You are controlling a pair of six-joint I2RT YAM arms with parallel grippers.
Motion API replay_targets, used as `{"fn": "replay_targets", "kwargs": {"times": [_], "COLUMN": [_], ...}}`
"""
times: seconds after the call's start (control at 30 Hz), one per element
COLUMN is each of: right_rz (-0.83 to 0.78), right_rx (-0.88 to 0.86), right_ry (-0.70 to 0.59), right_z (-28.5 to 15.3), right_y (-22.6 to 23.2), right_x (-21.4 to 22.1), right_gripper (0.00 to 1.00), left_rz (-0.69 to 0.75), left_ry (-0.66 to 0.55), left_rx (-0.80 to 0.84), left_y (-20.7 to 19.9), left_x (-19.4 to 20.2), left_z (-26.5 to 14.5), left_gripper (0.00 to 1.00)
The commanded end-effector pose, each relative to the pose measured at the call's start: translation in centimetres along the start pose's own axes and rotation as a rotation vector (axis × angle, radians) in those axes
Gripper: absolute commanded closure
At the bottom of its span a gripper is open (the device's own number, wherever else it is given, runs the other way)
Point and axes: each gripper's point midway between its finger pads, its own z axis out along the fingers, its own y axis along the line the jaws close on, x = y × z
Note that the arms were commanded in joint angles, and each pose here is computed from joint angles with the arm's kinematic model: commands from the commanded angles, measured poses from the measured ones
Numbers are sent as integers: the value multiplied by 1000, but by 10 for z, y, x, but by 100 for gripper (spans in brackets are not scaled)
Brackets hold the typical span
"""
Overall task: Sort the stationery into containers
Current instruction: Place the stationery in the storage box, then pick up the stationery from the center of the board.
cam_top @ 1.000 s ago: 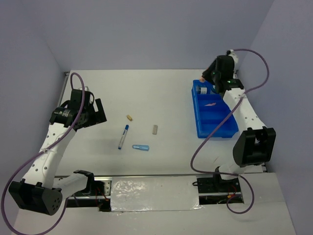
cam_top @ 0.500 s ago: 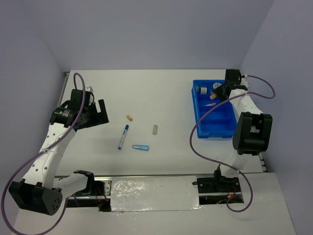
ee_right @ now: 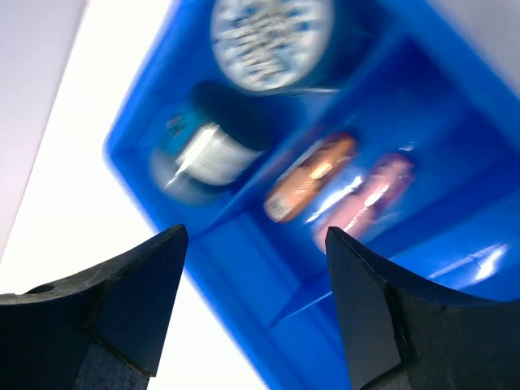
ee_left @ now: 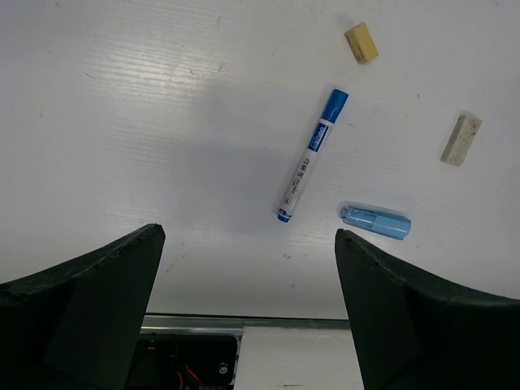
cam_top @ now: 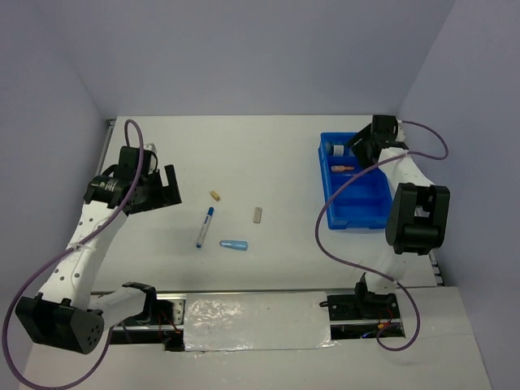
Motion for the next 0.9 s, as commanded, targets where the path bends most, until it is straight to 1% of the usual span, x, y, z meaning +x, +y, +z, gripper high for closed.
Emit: {"fn": "replay_targets", "kwargs": {"times": [0.0,0.03,0.07,0.1,0.13,0.17,0.2,0.23,0.27,0.3,0.33,0.4,0.43,0.5,0.53,0.6,0.67,0.73,0.87], "right_rz": [-198,-260,-429,-569,-706,-937,-1092,-1227,-1400,-1531,-1601,-1644,-1659,-1716,-1786,-1862,-1900,-1918,-1928], "right_rx": [-318,-348,-500,-651,-796,-948,-1022,-969,-948,-928,-892,-892,-941,-927,-916,-880,-840,-804,-766], "right_ry": [-122,-131,-152,-102,-56,36,135,220,259,303,341,425,453,471,495,507,521,491,508], "right_z": [-60,-70,-99,-123,-144,-165,-189,-192,-181,-190,-186,-184,-198,-200,-203,-203,-194,-188,-174], "right_y": [89,98,129,159,178,182,187,169,156,142,127,106,103,90,77,63,50,48,37], "right_x": [-16,-10,4,48,82,130,197,230,265,310,329,365,388,408,430,445,456,458,464], "right_gripper": [23,24,24,24,24,24,24,24,24,25,26,26,26,26,26,26,26,26,27], "left_rz": [-20,-27,-51,-67,-82,-121,-142,-160,-185,-210,-235,-281,-303,-326,-313,-302,-285,-271,-259], "left_ry": [-45,-43,-41,-62,-73,-77,-117,-130,-148,-169,-184,-218,-239,-268,-253,-223,-169,-151,-137], "left_rx": [-31,-42,-58,-100,-132,-178,-234,-254,-267,-299,-311,-344,-365,-362,-335,-320,-293,-256,-209], "left_y": [2,3,5,11,16,22,31,36,38,45,49,60,65,72,70,70,66,60,55], "left_x": [-17,-18,-18,-23,-26,-26,-35,-40,-44,-50,-53,-59,-61,-64,-62,-55,-43,-38,-28], "left_z": [-3,-1,-1,-1,-1,-3,-8,-10,-13,-20,-23,-35,-39,-42,-40,-32,-21,-16,-8], "left_gripper": [1,1,1,1,1,1,1,1,1,1,1,1,1,1,1,1,1,1,1]}}
